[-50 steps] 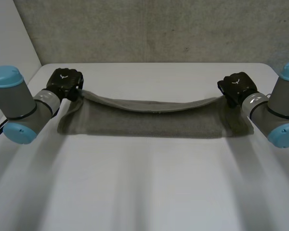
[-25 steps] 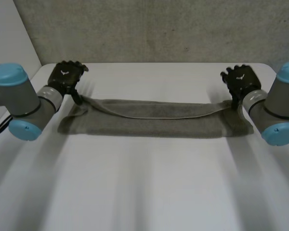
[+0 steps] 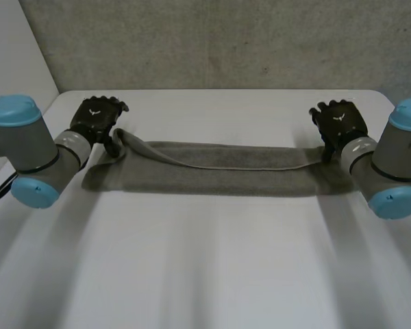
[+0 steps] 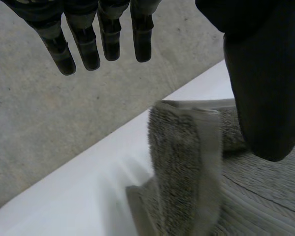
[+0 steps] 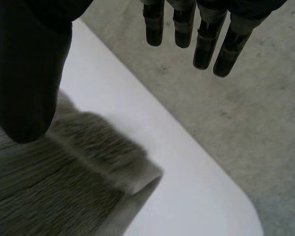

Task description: Fold the towel.

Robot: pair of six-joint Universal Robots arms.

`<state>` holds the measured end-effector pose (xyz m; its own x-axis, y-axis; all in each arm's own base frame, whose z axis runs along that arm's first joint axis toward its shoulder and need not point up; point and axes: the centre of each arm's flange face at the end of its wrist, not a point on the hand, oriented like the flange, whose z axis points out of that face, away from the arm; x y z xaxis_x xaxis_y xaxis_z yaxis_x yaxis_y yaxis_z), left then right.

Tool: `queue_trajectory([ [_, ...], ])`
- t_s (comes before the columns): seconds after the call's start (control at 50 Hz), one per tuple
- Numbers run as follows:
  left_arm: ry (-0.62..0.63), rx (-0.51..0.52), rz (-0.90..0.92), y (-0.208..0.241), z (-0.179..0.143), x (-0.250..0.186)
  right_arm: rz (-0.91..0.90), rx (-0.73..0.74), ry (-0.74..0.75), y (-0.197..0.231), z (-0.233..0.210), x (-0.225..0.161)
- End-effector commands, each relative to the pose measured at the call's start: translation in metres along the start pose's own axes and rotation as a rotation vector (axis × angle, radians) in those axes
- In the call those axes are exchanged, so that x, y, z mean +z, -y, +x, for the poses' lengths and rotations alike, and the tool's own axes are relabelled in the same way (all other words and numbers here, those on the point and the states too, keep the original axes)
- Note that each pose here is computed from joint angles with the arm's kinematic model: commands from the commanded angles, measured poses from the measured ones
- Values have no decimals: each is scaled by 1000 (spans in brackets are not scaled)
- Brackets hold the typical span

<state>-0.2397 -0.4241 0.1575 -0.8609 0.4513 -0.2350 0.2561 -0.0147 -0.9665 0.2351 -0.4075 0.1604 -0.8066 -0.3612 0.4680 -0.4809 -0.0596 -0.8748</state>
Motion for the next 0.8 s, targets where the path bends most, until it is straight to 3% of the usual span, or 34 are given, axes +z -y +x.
queue_trajectory([
  [0.02,-12,-1,-2,5,3,-10,-29,4,32,-1,-1,-14],
  [0.26,-40,14,40,-14,22,24,-5,-6,84,-35,-25,19],
  [0.5,4,36,115,-33,17,63,11,-30,49,-30,-18,30],
  [0.64,115,54,166,-27,1,77,45,-44,-58,-15,0,40],
  [0.8,138,56,179,-19,-5,76,114,-52,-140,-4,13,51],
])
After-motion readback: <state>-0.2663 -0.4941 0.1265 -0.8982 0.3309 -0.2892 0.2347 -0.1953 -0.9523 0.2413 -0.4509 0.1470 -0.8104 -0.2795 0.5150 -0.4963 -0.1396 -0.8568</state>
